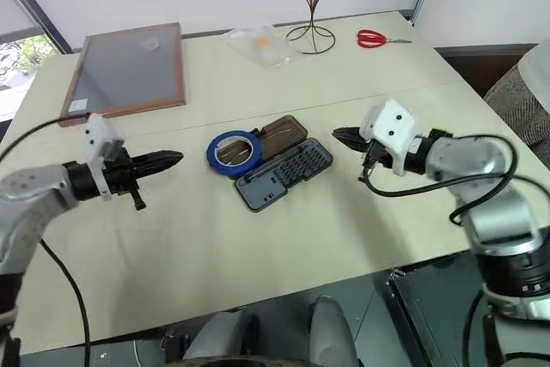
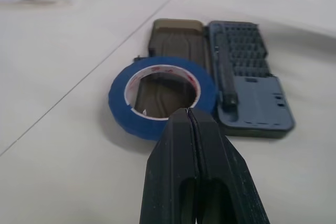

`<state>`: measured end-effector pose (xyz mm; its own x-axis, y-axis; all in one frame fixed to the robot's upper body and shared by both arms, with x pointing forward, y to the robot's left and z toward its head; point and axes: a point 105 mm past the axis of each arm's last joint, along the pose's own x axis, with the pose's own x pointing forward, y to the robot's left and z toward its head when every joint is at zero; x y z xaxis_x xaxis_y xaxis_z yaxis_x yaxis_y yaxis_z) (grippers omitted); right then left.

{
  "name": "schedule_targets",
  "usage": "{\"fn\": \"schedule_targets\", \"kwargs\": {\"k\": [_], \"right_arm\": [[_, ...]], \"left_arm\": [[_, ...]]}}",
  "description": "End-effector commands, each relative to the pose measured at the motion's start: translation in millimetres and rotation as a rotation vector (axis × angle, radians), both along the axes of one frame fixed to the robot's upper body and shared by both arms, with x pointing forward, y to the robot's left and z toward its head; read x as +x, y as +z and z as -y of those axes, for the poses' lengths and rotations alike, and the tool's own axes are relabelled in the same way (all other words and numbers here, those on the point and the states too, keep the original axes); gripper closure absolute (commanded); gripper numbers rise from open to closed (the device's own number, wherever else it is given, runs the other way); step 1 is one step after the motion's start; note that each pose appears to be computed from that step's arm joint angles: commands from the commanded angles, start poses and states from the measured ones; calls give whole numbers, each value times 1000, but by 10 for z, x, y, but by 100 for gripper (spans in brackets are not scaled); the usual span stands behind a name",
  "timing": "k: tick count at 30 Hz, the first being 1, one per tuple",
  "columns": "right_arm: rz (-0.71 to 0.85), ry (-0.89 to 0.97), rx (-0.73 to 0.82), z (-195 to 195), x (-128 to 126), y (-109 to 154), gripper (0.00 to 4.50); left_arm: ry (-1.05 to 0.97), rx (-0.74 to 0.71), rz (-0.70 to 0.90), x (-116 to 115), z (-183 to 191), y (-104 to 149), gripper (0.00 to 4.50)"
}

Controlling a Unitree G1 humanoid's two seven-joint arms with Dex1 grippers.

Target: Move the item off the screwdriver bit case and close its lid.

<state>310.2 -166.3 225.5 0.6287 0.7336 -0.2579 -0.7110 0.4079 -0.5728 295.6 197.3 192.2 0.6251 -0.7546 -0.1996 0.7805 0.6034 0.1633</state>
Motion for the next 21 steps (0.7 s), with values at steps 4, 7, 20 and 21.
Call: {"fn": "schedule_targets", "kwargs": {"k": [4, 7, 20, 21], "right_arm": [[44, 97, -19, -131, -79, 215, 446], [50, 95, -8, -148, -63, 218, 446], [57, 104, 3, -203, -34, 190, 446], [57, 104, 3, -205, -34, 187, 446]], "left_arm": [[-55, -3, -6, -37, 80, 84, 450], [-55, 0, -7, -42, 100, 81, 450], [-41, -2, 5, 6, 122, 130, 450], [-40, 1, 7, 14, 123, 132, 450]]}}
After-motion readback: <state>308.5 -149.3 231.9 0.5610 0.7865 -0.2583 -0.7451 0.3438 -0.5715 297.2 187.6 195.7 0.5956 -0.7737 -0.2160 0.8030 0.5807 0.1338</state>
